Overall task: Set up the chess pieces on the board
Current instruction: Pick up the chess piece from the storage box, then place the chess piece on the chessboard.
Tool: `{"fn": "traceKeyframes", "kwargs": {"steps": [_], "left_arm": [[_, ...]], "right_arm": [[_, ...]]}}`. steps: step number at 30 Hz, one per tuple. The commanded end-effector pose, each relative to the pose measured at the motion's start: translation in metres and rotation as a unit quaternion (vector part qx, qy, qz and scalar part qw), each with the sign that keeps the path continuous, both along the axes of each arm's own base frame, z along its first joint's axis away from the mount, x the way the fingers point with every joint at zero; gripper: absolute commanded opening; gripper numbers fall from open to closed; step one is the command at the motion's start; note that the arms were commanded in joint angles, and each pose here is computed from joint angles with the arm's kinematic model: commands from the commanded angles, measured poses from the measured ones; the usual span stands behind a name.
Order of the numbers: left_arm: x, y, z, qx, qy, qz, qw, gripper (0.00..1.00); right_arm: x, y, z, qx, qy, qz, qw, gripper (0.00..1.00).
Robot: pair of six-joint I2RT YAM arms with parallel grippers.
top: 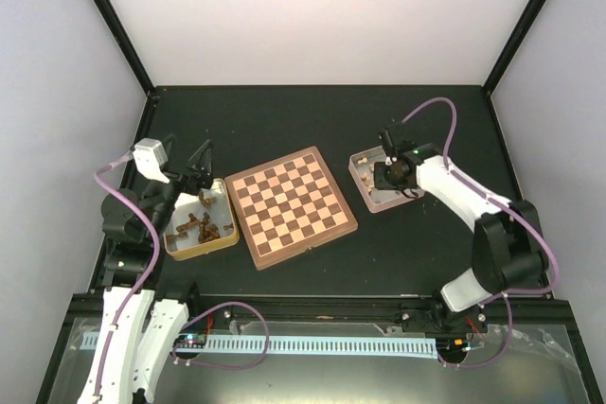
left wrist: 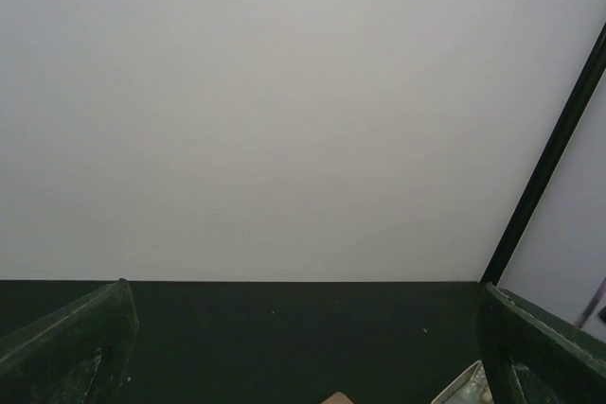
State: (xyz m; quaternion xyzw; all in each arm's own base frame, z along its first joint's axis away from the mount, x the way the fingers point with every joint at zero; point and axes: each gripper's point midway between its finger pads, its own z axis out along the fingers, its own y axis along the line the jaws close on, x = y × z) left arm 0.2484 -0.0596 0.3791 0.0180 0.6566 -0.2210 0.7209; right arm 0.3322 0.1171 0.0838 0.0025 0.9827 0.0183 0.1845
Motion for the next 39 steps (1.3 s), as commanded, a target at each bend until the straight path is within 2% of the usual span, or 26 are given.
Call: {"fn": "traceKeyframes", "kwargs": {"steps": [1, 8, 17, 34, 39], "left_arm": [[-0.005, 0.009, 0.012, -0.008, -0.028, 0.022, 0.999, 0.99], [-0.011, 0.010, 0.013, -0.013, -0.050, 0.025, 0.998, 0.99], [-0.011, 0.010, 0.013, -0.004, -0.049, 0.025, 0.998, 0.99], [-0.012, 0.011, 0.011, 0.001, -0.046, 0.030, 0.998, 0.99], [-0.011, 0.011, 0.011, 0.000, -0.045, 0.029, 0.999, 0.99]], "right_arm": [[-0.004, 0.022, 0.047, 0.035, -0.047, 0.030, 0.998, 0.03], [-0.045, 0.097, 0.047, 0.051, -0.022, 0.137, 0.989, 0.04], [-0.096, 0.178, 0.010, -0.006, 0.021, 0.255, 0.967, 0.05], [-0.118, 0.213, -0.006, -0.051, 0.048, 0.319, 0.945, 0.14], [-0.121, 0.216, -0.006, -0.048, 0.055, 0.322, 0.944, 0.29]]}}
